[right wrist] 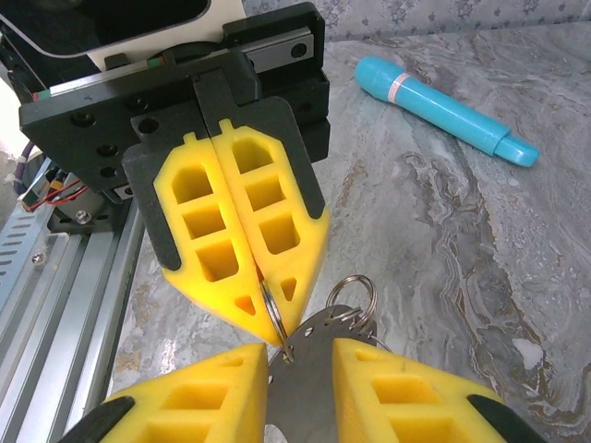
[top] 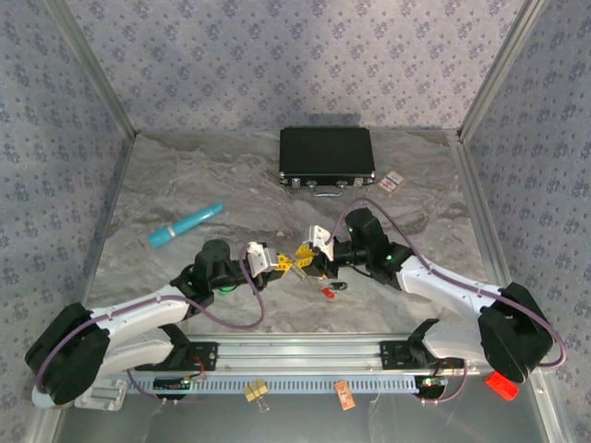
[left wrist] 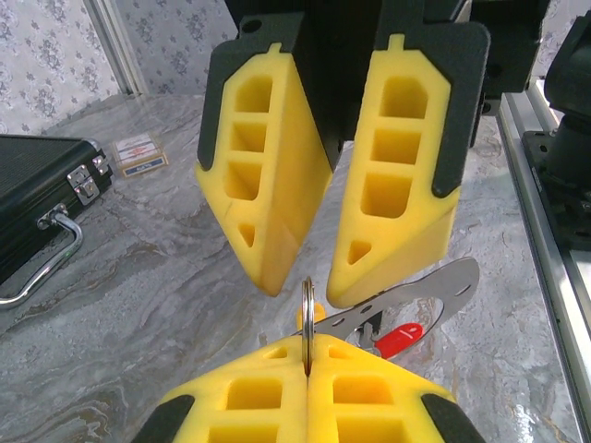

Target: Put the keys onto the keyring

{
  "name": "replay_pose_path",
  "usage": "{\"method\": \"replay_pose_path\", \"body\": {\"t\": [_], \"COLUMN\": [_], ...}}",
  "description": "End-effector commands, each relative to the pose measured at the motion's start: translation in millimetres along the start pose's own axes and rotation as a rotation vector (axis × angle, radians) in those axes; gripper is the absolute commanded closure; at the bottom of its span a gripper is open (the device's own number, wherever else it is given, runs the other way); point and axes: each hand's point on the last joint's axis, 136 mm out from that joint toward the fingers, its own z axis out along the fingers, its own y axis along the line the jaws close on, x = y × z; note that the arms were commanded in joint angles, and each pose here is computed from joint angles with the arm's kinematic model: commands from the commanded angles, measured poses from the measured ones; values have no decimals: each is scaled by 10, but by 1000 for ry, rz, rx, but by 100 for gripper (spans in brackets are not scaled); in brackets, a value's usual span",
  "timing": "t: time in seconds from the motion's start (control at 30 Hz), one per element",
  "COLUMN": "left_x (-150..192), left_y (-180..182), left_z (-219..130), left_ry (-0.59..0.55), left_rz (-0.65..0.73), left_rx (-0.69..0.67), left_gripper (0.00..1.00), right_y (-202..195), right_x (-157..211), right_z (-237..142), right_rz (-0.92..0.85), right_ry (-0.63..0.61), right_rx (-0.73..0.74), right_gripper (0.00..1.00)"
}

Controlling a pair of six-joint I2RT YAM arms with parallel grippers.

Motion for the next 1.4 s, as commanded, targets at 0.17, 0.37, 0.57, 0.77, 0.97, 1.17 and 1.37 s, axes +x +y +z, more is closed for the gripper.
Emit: {"method": "replay_pose_path", "body": {"t": [0.17, 0.37, 0.57, 0.77, 0.97, 1.17, 1.37], "left_x": [-102, -101, -38, -12, -23, -71, -106], "left_y": [-79, -1, 95, 93, 38, 4, 1], "left_z": [1, 7, -48, -98, -91, -86, -70], "left_ry": [-53, -46, 14, 58, 56, 43, 28], "left_rz": [10, -10, -9, -1, 1, 13, 19], "left_rx": [42, 0, -68, -78, -45, -22, -14], "left_gripper": [100, 91, 75, 74, 74, 74, 75], "right_y": [25, 25, 22, 47, 47, 55, 81], "right_x": [-70, -104, -63, 108, 86, 50, 35], "right_z": [65, 71, 44, 38, 49, 101, 164], "right_rz": [0, -3, -57, -165, -242, -275, -279], "right_ry": [-29, -32, 71, 296, 392, 434, 434], "right_rx": [-40, -43, -6, 13, 31, 35, 17], "right_gripper": [83, 100, 100, 100, 100, 100, 100]}}
